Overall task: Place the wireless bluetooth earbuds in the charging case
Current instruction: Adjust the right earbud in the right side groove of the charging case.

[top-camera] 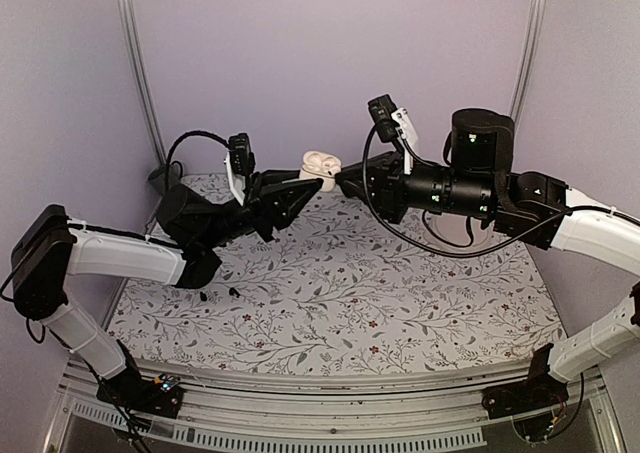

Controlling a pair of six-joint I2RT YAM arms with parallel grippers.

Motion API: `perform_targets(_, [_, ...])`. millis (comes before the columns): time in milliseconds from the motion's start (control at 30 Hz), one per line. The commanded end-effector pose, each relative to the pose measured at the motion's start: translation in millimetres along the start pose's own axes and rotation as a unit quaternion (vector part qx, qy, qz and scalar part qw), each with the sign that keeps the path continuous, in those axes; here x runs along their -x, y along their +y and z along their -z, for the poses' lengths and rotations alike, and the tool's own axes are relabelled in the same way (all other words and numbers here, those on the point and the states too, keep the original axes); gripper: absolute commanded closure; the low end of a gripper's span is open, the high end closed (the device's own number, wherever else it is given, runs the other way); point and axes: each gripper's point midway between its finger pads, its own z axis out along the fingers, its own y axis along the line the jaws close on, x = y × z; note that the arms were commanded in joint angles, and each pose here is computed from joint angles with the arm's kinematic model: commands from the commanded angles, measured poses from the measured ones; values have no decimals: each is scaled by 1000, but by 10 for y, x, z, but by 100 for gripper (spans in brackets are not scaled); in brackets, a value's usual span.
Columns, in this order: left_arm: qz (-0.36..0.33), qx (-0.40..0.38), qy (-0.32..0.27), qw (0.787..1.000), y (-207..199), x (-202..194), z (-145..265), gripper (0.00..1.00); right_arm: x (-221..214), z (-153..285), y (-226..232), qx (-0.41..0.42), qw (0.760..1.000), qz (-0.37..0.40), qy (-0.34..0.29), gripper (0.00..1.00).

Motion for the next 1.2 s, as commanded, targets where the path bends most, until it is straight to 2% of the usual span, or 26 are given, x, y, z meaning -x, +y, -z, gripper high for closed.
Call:
perform_targets(0, [-14, -21, -14, 1000, -135, 152, -66, 100, 170, 4, 5, -7, 1000, 1, -20, 88])
perform_targets(933, [-97, -12, -6, 995, -283, 117, -140, 100, 107, -12, -14, -15, 998, -66, 13, 88])
perform_targets(1033, [-97, -11, -6, 995, -280, 116, -124, 100, 148, 64, -11, -14, 997, -74, 5, 82])
perform_targets(1167, [-93, -24, -4, 995, -325, 104, -75, 100, 200, 178, -32, 5, 995, -95, -7, 67])
